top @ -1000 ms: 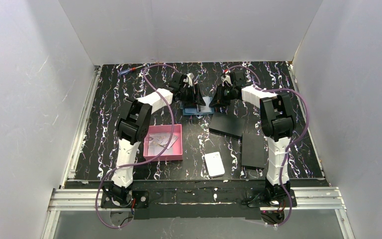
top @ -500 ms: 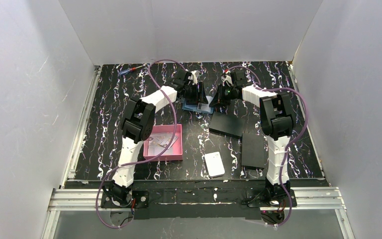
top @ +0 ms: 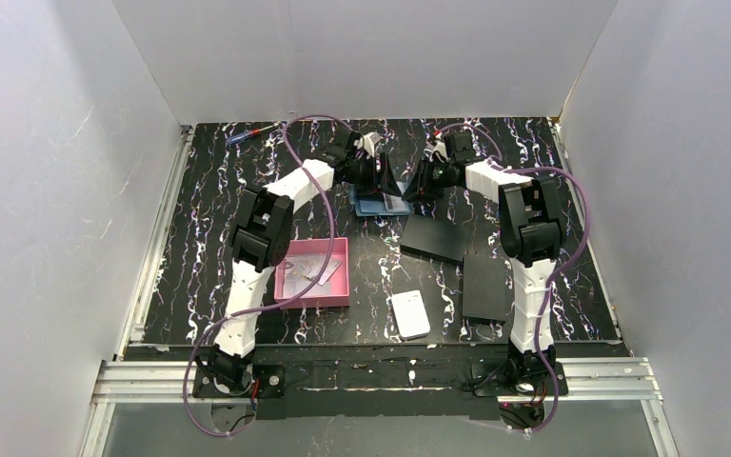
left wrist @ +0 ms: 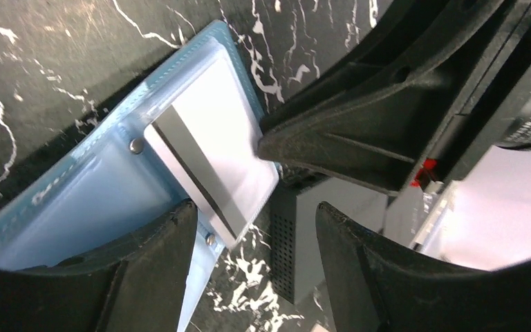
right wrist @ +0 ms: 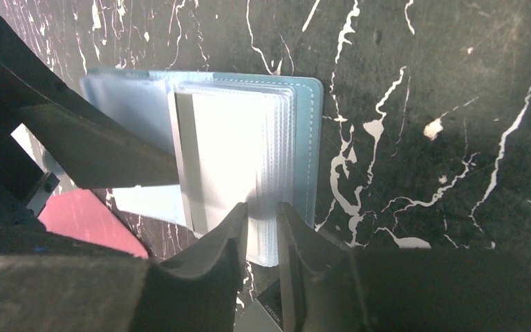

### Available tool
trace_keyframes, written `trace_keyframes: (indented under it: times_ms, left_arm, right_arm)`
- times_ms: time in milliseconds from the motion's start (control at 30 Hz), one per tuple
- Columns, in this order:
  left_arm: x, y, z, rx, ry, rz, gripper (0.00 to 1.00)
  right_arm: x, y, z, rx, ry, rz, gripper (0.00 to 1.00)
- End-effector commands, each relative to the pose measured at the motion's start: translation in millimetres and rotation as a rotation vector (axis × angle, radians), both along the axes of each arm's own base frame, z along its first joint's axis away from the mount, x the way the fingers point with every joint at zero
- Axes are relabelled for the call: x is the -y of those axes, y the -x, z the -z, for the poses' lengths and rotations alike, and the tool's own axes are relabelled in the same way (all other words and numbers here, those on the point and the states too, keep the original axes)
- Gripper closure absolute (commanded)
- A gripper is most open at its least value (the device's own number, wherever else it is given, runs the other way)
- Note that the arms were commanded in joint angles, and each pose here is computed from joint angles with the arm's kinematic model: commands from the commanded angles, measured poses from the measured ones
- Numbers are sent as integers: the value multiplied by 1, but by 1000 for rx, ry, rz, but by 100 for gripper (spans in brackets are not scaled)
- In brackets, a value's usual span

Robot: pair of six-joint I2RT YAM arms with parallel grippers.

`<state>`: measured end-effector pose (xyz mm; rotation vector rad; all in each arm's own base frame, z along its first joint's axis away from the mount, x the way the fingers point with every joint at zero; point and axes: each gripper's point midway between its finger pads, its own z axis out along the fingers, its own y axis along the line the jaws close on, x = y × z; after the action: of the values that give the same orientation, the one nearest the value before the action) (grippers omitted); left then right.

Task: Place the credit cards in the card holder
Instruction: Insert the credit card into the card holder.

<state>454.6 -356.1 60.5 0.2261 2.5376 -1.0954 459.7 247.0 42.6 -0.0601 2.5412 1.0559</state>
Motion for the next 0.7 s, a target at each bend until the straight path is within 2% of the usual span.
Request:
trace_keyframes:
  times_ms: [0, 133, 300, 533, 667]
  left_arm:
    - [1, 13, -32, -119, 137, 43, 38]
    - [-11, 9, -35, -185, 120, 28, 38]
    - [-20, 12, -61, -160, 117, 34, 37]
    - [-53, 19, -131, -43, 162, -29, 37]
    - [-82, 45, -182, 38, 186, -36, 37]
  right_arm:
    - [-8, -18, -27, 97, 0, -5, 67]
    - [0, -21, -41, 124, 41, -3, 57]
    - [15, -24, -63, 176, 142, -5, 46]
    - [18, -7, -87, 225, 163, -46, 42]
    - [6, 13, -106, 263, 135, -92, 41]
